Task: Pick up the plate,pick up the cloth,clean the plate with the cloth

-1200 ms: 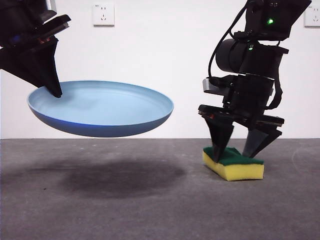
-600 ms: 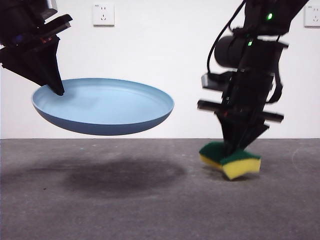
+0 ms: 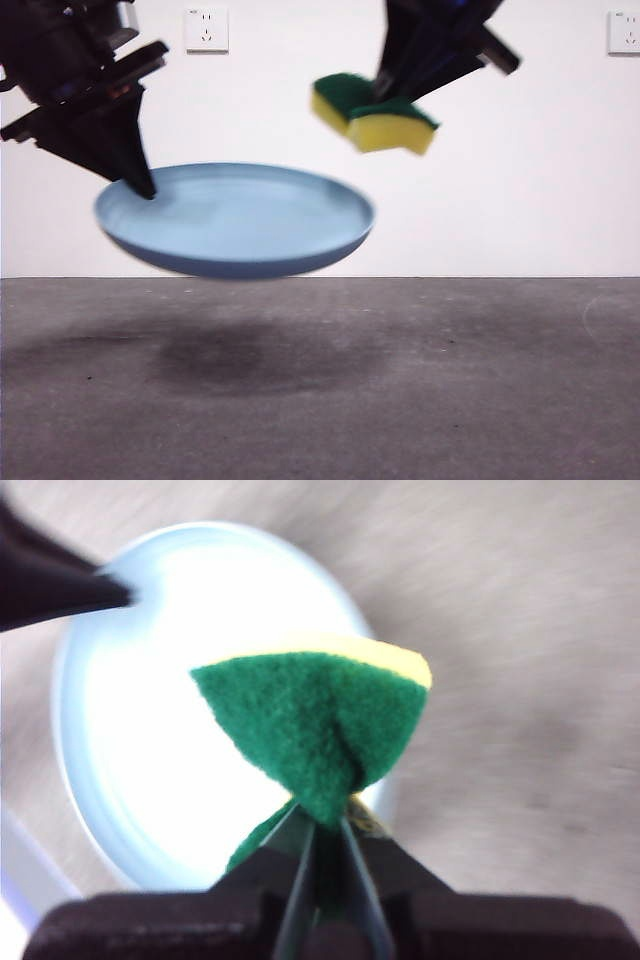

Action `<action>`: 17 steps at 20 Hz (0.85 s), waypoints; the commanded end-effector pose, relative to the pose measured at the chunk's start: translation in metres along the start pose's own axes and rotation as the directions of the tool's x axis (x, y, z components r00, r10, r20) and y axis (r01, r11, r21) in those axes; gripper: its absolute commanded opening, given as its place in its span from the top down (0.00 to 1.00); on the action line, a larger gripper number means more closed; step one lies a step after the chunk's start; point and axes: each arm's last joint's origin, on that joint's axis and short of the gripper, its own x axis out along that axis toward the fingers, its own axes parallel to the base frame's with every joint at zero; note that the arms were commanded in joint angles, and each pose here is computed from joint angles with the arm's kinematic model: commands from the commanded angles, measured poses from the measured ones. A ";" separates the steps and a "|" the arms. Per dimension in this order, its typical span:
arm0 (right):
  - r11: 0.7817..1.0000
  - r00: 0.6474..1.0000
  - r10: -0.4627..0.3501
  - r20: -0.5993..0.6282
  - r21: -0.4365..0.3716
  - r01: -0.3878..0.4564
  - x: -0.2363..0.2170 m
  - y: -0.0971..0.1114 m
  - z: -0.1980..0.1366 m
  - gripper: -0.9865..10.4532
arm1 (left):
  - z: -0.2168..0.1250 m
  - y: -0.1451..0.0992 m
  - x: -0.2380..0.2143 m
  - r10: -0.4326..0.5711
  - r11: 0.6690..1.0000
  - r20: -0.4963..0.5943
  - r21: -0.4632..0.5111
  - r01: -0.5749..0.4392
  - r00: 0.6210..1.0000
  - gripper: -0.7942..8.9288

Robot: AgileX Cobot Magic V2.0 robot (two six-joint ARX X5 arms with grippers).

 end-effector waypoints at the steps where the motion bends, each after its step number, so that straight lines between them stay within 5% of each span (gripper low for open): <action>1: 1.000 1.000 -0.018 0.001 -0.013 0.018 0.019 0.010 0.001 0.93 | -0.002 -0.010 0.002 -0.123 0.992 -0.020 -0.001 0.123 0.992 0.93; 3: 0.998 0.998 -0.064 0.000 -0.019 0.064 0.030 0.012 0.001 0.93 | -0.005 -0.014 0.003 -0.168 0.986 -0.044 -0.003 0.168 0.985 0.93; 10: 1.000 0.999 0.027 -0.042 -0.015 -0.027 0.073 0.033 -0.003 0.93 | 0.002 -0.015 0.003 -0.172 0.985 0.023 -0.012 0.172 0.985 0.93; 17: 0.992 0.981 0.066 -0.181 -0.095 -0.084 0.080 0.077 -0.025 0.93 | 0.012 -0.010 0.002 -0.062 0.997 0.121 -0.027 0.066 0.991 0.93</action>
